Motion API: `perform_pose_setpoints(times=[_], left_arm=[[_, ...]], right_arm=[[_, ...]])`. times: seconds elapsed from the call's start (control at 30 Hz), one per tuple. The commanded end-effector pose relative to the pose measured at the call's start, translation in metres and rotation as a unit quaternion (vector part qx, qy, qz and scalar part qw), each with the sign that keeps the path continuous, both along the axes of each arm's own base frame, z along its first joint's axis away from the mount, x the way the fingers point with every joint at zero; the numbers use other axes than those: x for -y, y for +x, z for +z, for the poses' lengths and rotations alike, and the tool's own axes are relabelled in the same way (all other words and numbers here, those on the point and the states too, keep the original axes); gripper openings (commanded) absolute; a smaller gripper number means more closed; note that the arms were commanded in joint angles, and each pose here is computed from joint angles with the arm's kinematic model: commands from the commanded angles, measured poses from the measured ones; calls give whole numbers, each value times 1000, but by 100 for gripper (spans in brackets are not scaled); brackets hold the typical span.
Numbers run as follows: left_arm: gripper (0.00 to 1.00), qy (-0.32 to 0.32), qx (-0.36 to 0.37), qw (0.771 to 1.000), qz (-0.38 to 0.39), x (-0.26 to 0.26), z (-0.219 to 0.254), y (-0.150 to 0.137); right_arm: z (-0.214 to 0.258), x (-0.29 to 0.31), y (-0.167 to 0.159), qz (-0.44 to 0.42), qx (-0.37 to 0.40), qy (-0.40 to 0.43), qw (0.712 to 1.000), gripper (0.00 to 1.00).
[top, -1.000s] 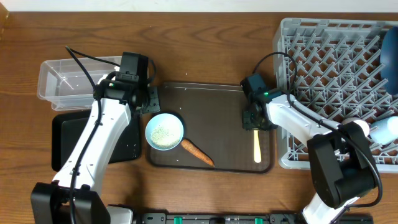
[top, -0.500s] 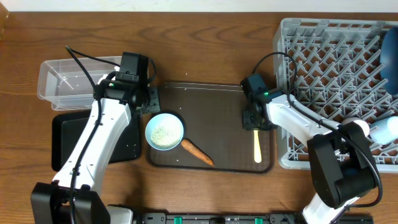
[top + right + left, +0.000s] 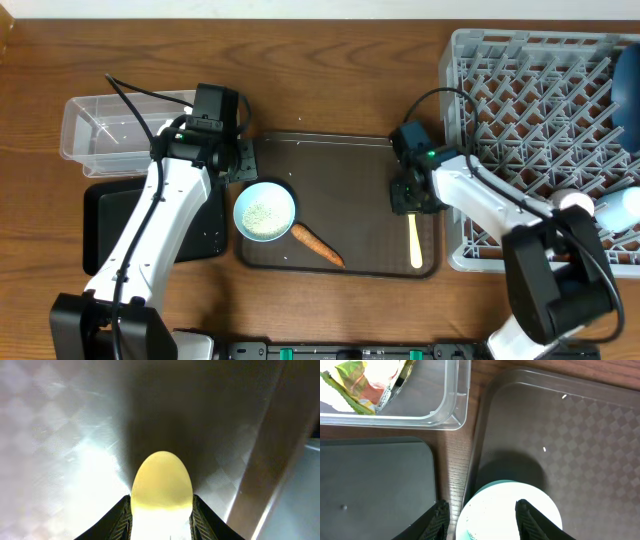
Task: Sort waste into correct bins and load items into the dishwasher rack
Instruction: 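Carry the yellow spoon into the rack and release it upright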
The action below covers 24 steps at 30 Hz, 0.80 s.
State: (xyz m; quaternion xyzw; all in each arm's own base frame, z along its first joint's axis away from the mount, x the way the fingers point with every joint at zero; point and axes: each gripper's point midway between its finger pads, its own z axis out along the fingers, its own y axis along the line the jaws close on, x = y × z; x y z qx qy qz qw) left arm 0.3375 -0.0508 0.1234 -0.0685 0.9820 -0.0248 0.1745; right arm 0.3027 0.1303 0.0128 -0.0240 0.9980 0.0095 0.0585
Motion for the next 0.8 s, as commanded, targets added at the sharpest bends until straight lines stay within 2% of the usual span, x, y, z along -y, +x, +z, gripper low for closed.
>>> perform_pose_setpoints(times=[0.0, 0.43, 0.77], left_arm=[[46, 3, 6, 1000, 6, -3, 4, 4], [46, 4, 6, 1000, 6, -3, 4, 4], [45, 4, 6, 1000, 6, -3, 4, 4]], right_arm=[[26, -6, 5, 17, 36, 19, 999, 35], [108, 10, 30, 15, 154, 66, 986, 32], [165, 42, 44, -9, 206, 75, 976, 32]])
